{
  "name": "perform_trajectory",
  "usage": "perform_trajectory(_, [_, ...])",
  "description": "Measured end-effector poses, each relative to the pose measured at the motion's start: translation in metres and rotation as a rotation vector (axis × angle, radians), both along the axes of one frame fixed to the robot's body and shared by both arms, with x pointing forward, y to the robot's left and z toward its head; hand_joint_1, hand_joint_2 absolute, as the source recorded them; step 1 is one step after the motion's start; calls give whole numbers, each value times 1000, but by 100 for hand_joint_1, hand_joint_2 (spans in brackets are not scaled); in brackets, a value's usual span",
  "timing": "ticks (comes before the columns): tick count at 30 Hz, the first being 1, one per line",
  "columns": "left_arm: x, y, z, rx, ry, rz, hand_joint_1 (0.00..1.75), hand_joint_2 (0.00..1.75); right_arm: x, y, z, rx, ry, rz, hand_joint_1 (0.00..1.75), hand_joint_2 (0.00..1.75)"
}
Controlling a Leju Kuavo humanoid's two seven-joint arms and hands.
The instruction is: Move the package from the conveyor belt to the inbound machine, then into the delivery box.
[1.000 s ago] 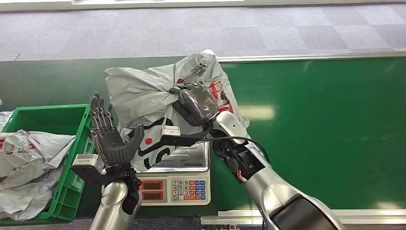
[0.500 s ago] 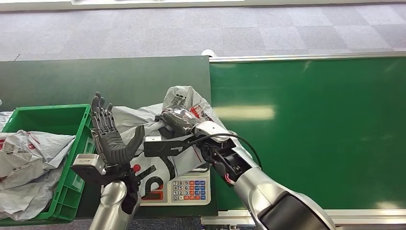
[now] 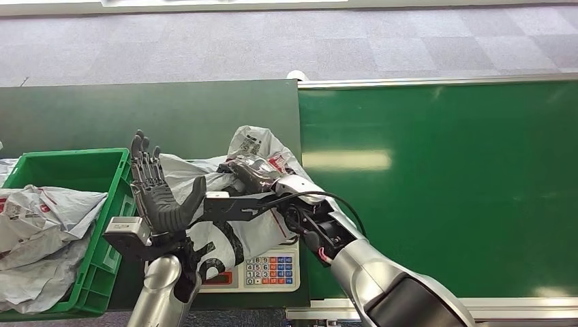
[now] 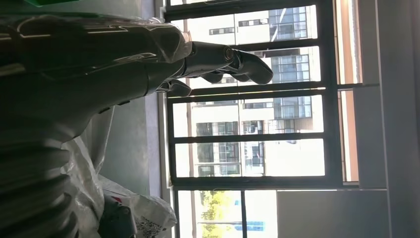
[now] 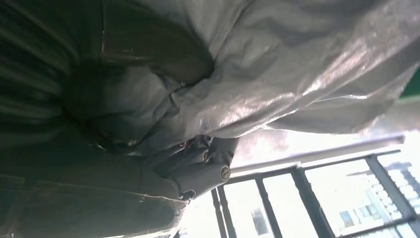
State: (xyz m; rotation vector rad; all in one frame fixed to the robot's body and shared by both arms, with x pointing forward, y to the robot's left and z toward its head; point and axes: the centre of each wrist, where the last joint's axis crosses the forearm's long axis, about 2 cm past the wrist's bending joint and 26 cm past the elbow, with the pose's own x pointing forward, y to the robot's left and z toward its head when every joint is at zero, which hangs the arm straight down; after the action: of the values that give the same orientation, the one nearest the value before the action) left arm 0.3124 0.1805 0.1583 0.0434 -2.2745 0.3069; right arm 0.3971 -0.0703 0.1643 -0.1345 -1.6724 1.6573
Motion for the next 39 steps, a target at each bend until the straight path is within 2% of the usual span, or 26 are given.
perform_trajectory(7, [2, 2, 2, -3, -5, 6, 0, 175, 4, -5, 3, 146, -23, -53, 0, 175])
perform_trajectory(19, [3, 4, 2, -8, -4, 18, 0, 175, 6, -8, 4, 223, 2, -81, 0, 175])
perform_trajectory(24, [3, 4, 2, -6, -2, 25, 0, 175, 7, -14, 1, 465, 124, -113, 0, 175])
perform_trajectory(32, [1, 6, -1, -6, 9, 42, 0, 175, 1, -33, -18, 862, 370, -117, 0, 175])
perform_trajectory(35, [-1, 7, -4, -4, 18, 47, 0, 175, 2, -41, -20, 971, 397, -147, 0, 175])
perform_trajectory(39, [-3, 6, -6, 7, 19, 34, 0, 175, 3, -51, -21, 1046, 366, -211, 0, 175])
